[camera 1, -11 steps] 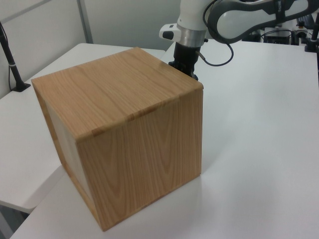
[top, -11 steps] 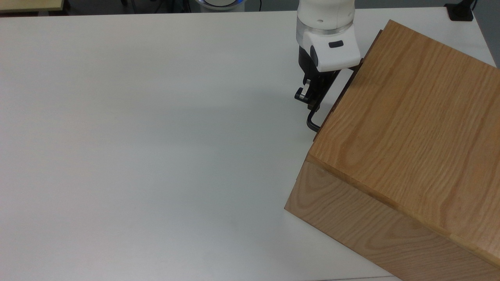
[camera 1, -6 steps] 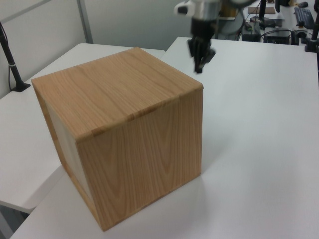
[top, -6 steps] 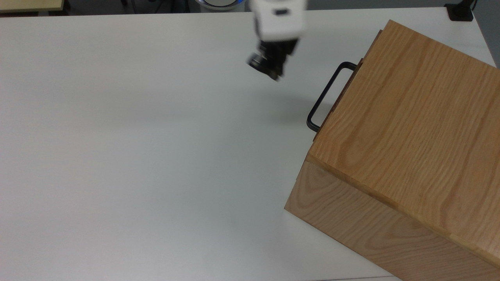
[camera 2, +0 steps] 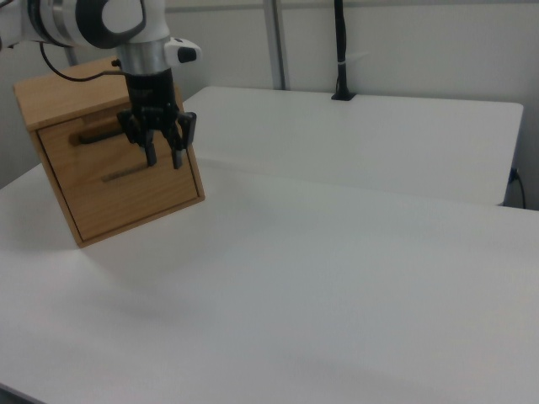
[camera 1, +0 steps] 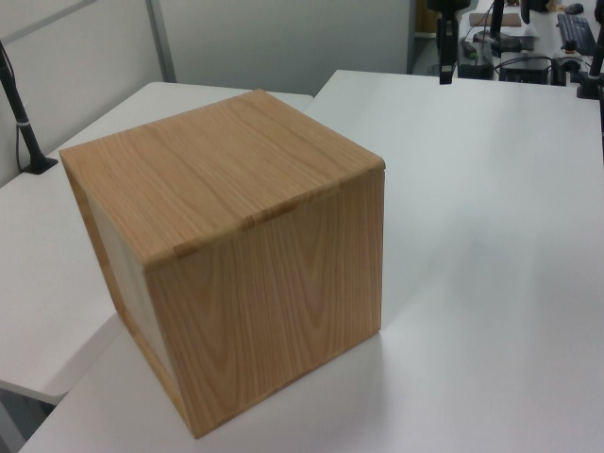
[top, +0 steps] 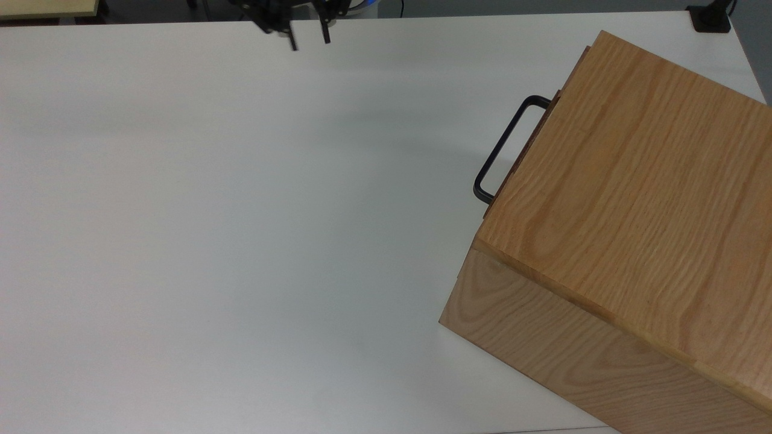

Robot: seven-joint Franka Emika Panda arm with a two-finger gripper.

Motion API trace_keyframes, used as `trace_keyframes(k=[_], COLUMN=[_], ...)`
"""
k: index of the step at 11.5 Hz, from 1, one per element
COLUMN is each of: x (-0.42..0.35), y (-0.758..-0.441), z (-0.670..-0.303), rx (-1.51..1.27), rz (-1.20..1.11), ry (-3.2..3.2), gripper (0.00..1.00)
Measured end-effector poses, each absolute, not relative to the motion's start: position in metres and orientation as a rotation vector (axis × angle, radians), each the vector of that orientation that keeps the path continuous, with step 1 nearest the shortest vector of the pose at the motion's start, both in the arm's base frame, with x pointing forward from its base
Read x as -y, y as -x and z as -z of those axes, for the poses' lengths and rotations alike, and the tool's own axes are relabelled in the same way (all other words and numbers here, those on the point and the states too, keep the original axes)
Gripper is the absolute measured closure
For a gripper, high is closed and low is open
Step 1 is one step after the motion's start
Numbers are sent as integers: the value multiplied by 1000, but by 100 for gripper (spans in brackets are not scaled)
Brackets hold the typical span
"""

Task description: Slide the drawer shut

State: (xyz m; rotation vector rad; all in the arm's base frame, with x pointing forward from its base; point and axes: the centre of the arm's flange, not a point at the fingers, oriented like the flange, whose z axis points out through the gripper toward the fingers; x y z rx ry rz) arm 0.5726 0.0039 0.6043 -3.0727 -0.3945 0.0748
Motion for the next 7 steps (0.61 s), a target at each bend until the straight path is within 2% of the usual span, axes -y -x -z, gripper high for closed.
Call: trace_keyframes(k=[3,4,7], x=[30,38,46], y=[-561,-555,-545], z=[-608,-617,-628], rx=[235,197,80], rz=[-73,-49,-22], ry=[3085,3088,3091], gripper=[8,0,0])
